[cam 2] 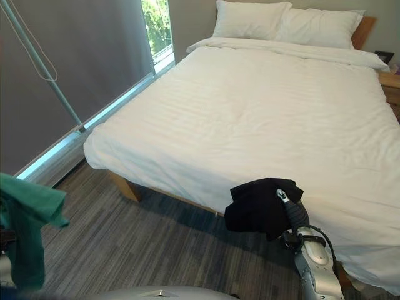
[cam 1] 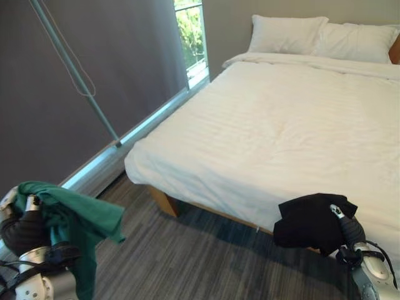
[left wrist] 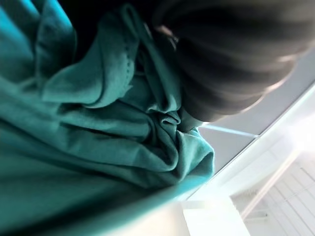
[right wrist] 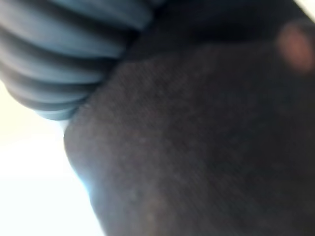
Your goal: Pick up bed clothes into laundry basket.
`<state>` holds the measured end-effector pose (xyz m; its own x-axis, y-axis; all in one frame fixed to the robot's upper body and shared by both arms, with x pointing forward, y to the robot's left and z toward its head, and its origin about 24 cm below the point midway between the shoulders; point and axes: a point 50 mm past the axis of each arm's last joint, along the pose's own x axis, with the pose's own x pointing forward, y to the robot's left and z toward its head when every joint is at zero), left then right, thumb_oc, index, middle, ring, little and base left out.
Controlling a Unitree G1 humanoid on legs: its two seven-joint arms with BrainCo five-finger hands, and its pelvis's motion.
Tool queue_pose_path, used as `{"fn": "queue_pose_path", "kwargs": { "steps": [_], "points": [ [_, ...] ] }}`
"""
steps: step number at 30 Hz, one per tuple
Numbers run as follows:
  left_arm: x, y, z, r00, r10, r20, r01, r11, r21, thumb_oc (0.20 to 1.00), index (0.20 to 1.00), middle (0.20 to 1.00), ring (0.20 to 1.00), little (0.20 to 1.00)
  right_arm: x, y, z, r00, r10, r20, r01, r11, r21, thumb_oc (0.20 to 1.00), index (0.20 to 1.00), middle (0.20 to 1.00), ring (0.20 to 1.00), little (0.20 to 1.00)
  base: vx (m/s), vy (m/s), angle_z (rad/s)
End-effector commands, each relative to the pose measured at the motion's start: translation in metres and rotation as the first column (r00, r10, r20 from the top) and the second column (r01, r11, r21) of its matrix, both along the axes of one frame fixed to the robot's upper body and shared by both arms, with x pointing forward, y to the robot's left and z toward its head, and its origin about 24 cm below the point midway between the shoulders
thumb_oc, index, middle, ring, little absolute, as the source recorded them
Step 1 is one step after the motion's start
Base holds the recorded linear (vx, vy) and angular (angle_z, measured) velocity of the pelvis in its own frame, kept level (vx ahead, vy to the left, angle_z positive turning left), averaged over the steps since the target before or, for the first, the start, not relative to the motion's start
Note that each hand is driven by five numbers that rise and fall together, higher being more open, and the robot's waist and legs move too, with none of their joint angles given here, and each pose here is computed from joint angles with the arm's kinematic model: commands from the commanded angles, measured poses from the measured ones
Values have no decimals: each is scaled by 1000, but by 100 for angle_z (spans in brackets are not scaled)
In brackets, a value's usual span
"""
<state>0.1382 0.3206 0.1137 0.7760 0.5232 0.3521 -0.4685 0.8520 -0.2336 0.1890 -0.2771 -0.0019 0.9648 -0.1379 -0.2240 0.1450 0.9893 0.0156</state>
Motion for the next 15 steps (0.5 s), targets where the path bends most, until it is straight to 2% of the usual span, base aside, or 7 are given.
{"fn": "queue_pose_path", "kwargs": {
  "steps": [1,10,13,15],
  "points": [
    [12,-3,24,992,-52,117,43,996,83,200,200,200,200,200,30,11,42,970,34,242,-35,999,-2,200,200,200,200,200,0,0,0],
    [42,-25,23,975,-193,113,185,980,70,200,200,200,200,200,27,11,36,979,41,199,-27,997,-74,200,200,200,200,200,-41,55,-17],
    [41,-25,34,971,-208,119,192,972,134,200,200,200,200,200,21,10,35,981,38,191,-19,995,-103,200,200,200,200,200,-227,68,-64],
    [62,-34,44,947,-277,162,256,957,138,200,200,200,200,200,7,11,36,978,30,208,-16,997,-71,200,200,200,200,200,-239,6,-107]
  ]
}}
